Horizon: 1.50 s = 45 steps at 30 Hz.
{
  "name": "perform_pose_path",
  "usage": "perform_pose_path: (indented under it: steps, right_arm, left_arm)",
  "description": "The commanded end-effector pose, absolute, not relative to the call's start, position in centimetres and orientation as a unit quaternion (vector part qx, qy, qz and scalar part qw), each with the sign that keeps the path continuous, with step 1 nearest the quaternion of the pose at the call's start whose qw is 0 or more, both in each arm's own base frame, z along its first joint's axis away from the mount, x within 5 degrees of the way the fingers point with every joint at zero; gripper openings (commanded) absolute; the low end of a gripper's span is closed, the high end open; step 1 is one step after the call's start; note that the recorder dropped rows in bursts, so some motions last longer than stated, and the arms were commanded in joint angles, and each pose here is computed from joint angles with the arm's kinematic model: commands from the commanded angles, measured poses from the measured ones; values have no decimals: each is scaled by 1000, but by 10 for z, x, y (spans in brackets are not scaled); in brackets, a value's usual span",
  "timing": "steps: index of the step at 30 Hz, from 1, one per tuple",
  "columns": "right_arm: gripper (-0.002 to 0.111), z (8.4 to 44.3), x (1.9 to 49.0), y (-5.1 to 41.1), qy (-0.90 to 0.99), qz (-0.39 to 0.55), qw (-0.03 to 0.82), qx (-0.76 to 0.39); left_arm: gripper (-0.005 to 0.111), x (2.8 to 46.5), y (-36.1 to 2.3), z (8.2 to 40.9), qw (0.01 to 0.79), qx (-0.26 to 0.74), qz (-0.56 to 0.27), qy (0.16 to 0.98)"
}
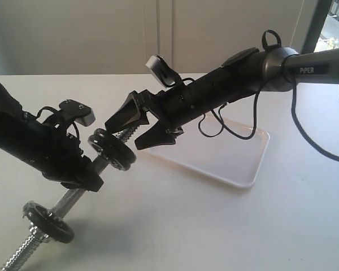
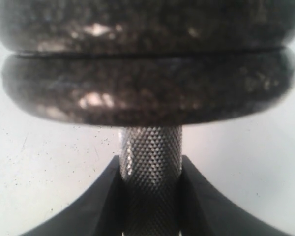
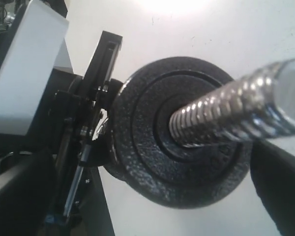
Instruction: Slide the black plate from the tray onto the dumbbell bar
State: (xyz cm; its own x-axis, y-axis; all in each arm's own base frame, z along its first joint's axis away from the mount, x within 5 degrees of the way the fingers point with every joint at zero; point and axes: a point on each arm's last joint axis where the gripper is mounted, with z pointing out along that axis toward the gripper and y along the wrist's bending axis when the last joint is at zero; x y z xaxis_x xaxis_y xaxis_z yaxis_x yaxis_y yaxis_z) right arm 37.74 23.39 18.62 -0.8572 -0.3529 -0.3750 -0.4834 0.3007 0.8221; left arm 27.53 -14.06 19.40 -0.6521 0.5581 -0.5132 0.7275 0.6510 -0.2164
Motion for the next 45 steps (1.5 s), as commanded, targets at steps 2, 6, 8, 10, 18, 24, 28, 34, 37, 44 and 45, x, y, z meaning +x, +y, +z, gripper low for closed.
perform_pose_path:
  steps: [2,6,8,10,18,24,28,34,37,44,45]
  right_arm:
    - [105,192,389,215,807,528,81,-250]
    - [105,192,394,206,811,527,86,-239]
    - [105,193,394,204,811,528,87,-237]
    - [105,193,395,203,811,529,88,-234]
    - [105,193,396,202,811,529,88,-233]
    - [105,193,396,202,811,529,88,-233]
    - [105,193,396,202,811,529,88,-233]
    - [105,193,396,202,811,529,88,-233]
    - [105,193,396,202,811,529,88,-233]
    - [105,193,396,202,811,529,88,-233]
    - [105,193,396,202,811,529,88,-233]
  left_arm:
    - [0,280,-144,224,261,311,-233,884]
    - [0,282,-140,224,262,293,-228,891]
    - [0,284,-136,223,262,282,-226,895]
    - [0,287,-131,224,263,263,-225,901]
    - [0,288,-128,223,261,239,-226,908]
    - [0,289,-126,221,256,219,-223,915]
    - [0,288,-124,216,257,196,-218,921]
    - [0,287,-122,211,259,167,-216,927]
    - [0,287,-122,209,257,164,-216,928]
    - [0,289,-122,199,239,149,-218,934]
    - [0,290,-123,198,236,144,-218,936]
